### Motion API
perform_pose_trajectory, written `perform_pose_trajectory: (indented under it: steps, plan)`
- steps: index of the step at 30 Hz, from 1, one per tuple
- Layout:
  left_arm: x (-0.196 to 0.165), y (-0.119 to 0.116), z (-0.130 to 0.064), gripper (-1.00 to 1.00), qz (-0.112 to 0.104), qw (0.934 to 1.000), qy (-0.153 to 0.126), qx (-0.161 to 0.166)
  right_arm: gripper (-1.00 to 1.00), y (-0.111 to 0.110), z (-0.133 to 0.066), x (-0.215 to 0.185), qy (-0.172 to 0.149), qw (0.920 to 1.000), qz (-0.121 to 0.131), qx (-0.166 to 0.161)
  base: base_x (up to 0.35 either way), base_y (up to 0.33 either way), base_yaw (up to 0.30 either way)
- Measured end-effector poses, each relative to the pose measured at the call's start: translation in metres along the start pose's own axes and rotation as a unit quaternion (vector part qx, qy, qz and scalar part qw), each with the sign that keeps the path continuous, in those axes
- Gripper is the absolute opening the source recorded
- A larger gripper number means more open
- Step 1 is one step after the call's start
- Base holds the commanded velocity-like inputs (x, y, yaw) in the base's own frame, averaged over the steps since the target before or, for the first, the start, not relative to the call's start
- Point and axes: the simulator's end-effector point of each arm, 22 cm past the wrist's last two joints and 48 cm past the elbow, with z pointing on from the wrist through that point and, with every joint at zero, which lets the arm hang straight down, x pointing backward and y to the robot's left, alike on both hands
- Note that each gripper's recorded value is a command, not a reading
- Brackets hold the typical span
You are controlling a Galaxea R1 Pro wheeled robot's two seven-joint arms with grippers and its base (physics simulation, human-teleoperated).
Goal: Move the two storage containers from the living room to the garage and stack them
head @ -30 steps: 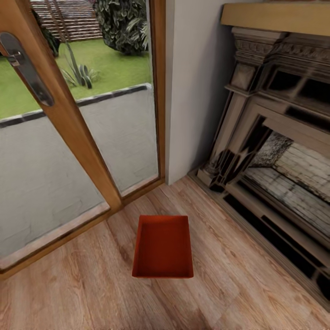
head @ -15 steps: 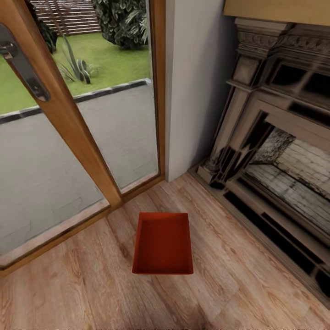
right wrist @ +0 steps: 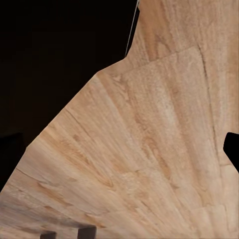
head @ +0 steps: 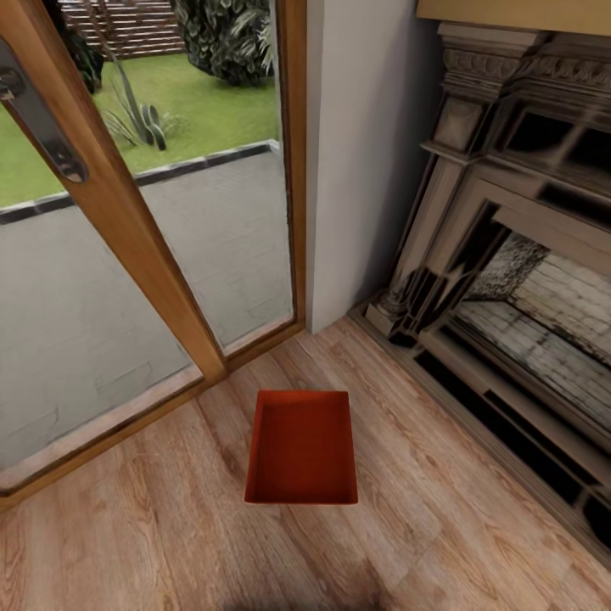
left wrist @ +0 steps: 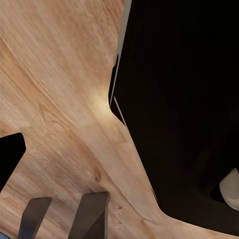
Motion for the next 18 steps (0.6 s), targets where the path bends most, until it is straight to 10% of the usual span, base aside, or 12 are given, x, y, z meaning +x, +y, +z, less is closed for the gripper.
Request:
perform_pose_trajectory:
  steps: [18]
  plan:
    - [0.0004, -0.0025, -0.0002, 1.0, -0.003, 1.0, 0.0, 0.001, 1.0, 0.0003, 0.0, -0.0001, 0.0, 1.0, -0.001, -0.001, 0.0, 0.0, 0.0]
